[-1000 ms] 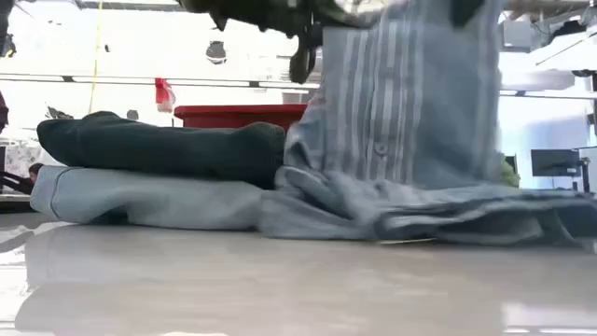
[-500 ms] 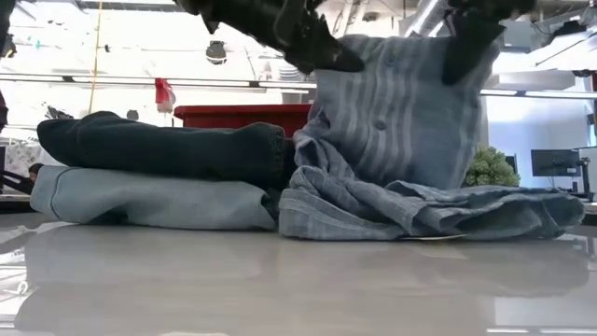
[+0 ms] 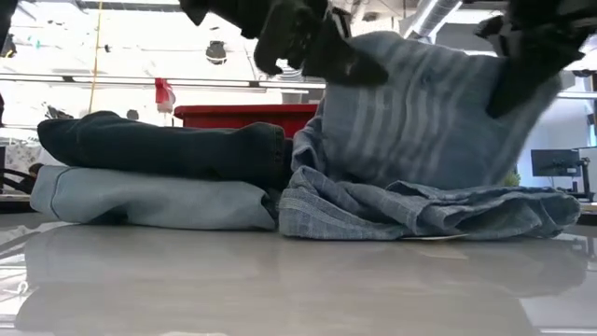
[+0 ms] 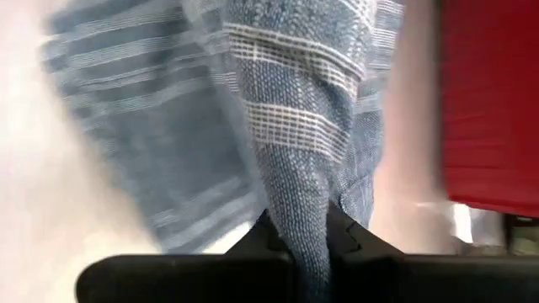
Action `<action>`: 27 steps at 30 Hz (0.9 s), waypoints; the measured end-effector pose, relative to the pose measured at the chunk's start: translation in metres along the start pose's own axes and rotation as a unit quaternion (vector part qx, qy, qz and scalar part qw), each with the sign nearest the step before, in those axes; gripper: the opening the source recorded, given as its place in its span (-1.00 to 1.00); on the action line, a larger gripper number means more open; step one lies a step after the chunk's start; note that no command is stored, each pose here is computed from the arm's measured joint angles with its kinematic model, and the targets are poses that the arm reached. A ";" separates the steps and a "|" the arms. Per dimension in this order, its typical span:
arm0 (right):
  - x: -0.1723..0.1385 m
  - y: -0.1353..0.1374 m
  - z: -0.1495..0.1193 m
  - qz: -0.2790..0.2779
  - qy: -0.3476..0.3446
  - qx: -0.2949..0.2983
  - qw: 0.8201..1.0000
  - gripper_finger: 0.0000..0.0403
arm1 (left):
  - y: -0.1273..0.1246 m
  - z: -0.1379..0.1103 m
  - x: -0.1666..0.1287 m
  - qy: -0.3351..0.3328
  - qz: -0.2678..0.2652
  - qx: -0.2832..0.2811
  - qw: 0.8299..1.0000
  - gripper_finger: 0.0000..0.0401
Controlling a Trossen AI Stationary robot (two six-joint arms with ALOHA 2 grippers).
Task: Fold laundry
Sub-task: Fold the blue shirt from the red laundry bin
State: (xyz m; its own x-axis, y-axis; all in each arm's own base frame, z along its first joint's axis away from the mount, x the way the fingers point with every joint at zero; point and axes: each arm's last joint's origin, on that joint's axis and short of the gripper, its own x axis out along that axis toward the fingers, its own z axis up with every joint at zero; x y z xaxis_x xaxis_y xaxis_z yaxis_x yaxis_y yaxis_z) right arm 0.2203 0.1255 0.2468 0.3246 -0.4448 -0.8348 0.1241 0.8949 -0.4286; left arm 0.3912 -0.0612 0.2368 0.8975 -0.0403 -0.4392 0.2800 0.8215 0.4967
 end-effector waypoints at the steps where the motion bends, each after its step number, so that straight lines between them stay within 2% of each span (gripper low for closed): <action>1: 0.001 0.003 -0.002 0.006 0.000 -0.004 1.000 -0.85 | -0.007 -0.002 0.003 0.009 -0.011 0.004 1.000 -0.88; 6: 0.009 0.020 -0.012 0.058 0.001 -0.008 0.998 -0.75 | -0.039 -0.012 0.024 0.032 -0.047 0.021 0.998 -0.88; 9: 0.010 0.030 -0.022 0.114 0.037 -0.019 0.993 -0.63 | -0.059 -0.017 0.030 0.052 -0.064 0.060 0.995 -0.87; 12: 0.006 0.040 -0.021 0.186 0.053 0.024 0.981 -0.52 | -0.071 -0.019 0.032 0.067 -0.063 0.121 0.988 -0.87; 15: 0.003 0.042 -0.023 0.238 0.100 0.085 0.962 -0.40 | -0.075 -0.018 0.030 0.087 -0.058 0.153 0.983 -0.88; 17: -0.004 0.042 -0.019 0.281 0.105 0.143 0.943 -0.29 | -0.077 -0.021 0.029 0.109 -0.051 0.162 0.979 -0.90; 20: -0.012 0.036 -0.020 0.330 0.075 0.215 0.916 -0.10 | -0.076 -0.022 0.029 0.114 -0.044 0.167 0.978 -0.93; 23: -0.012 0.026 -0.037 0.344 0.047 0.283 0.894 0.08 | -0.074 -0.025 0.029 0.115 -0.062 0.153 0.980 -0.89; 25: -0.006 0.017 -0.051 0.354 0.032 0.353 0.866 0.16 | -0.074 -0.025 0.029 0.116 -0.061 0.144 0.981 -0.78; 27: 0.007 0.013 -0.065 0.364 0.002 0.442 0.820 0.20 | -0.073 -0.021 0.027 0.131 -0.043 0.144 0.980 -0.63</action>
State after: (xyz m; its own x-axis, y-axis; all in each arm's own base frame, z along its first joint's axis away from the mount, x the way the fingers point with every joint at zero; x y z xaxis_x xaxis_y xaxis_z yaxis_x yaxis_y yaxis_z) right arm 0.1637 0.1312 0.2131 0.6110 0.2203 -0.7603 0.5304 0.5991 0.5998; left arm 0.3879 -0.1100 0.1726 0.7594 0.0760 -0.6462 0.4683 0.6256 0.6239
